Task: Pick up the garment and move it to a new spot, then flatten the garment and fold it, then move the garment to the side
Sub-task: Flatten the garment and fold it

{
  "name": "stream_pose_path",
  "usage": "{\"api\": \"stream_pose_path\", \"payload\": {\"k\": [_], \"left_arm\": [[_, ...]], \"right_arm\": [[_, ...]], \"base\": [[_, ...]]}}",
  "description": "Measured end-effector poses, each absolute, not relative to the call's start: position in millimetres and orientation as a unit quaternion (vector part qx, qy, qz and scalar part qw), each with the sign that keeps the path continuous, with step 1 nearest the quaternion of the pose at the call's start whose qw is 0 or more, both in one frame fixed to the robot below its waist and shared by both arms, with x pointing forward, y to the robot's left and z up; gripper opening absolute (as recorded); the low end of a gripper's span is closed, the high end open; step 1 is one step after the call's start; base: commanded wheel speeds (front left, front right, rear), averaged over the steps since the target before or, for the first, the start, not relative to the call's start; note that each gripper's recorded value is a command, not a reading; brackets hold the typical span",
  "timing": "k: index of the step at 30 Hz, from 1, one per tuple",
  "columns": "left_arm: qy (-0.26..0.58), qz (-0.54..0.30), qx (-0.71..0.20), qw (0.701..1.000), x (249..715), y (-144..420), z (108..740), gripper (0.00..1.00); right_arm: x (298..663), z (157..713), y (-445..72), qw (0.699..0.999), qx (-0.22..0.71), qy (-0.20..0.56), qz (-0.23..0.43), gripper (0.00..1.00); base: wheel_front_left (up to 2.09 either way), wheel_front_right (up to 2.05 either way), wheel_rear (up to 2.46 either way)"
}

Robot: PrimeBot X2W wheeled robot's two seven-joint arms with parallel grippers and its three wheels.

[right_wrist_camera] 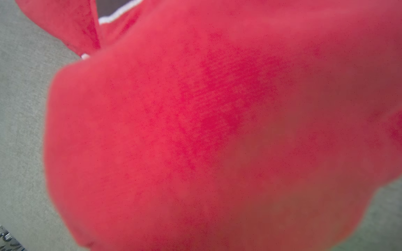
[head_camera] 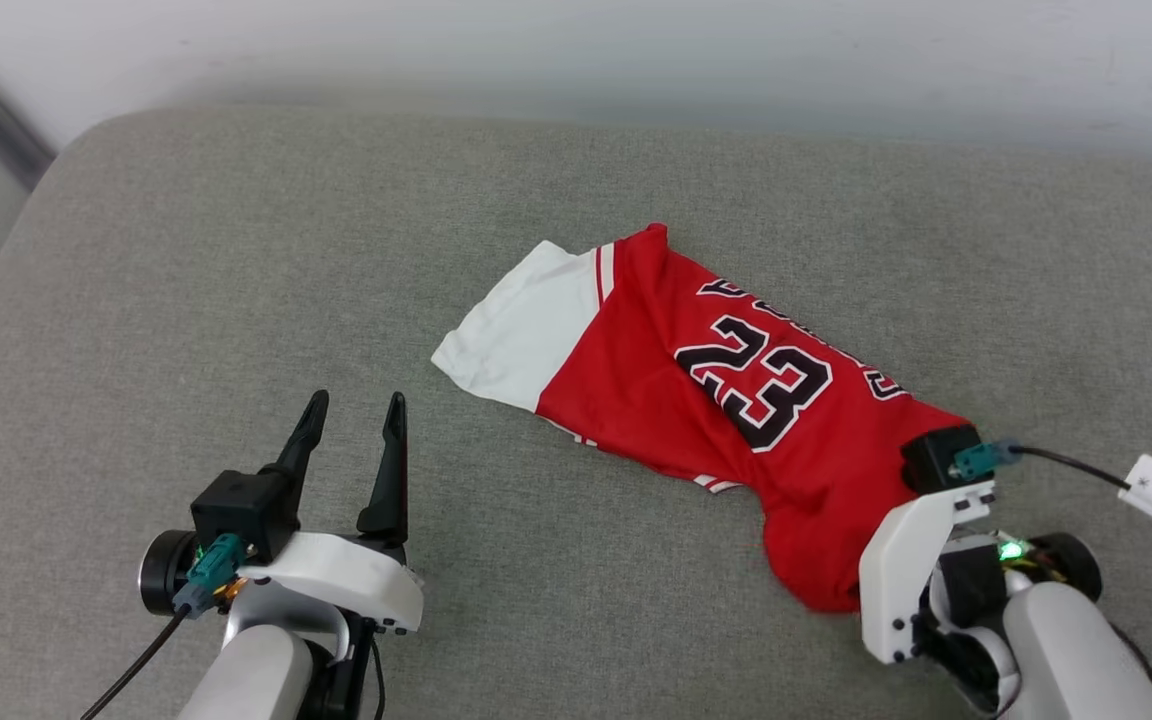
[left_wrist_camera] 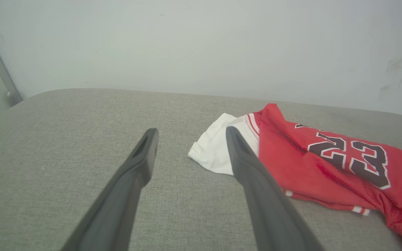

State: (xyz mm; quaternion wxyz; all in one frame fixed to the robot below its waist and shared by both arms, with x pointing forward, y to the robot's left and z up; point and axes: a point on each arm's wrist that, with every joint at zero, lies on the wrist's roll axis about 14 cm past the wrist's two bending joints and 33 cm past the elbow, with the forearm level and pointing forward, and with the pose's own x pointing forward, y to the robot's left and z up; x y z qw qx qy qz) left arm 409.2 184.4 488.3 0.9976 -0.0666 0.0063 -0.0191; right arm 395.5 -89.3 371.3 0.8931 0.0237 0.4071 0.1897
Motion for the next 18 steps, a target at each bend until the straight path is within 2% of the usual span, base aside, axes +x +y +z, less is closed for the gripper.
{"api": "stream_pose_path", "payload": {"k": [4,5,9,12,18], "left_arm": [[0.0,-0.025,-0.07,0.997,411,179,493,1.0],[-0.004,-0.03,-0.072,0.997,412,175,495,1.0],[-0.008,-0.037,-0.073,0.997,413,169,497,1.0],[-0.008,-0.044,-0.075,0.996,414,165,497,1.0],[-0.005,-0.047,-0.077,0.996,414,162,493,1.0]], "right_arm": [[428,409,-122,0.931,-0.002,0.331,0.155,0.0],[440,429,-139,0.947,-0.008,0.292,0.133,0.0],[450,458,-181,0.968,0.001,0.24,0.072,0.0],[436,444,-211,0.966,0.031,0.254,0.018,0.0],[369,363,-235,0.926,0.096,0.361,-0.053,0.0]], "base": [[0.0,0.0,0.0],[0.0,0.0,0.0],[0.0,0.0,0.0],[0.0,0.0,0.0],[0.0,0.0,0.0]]}}
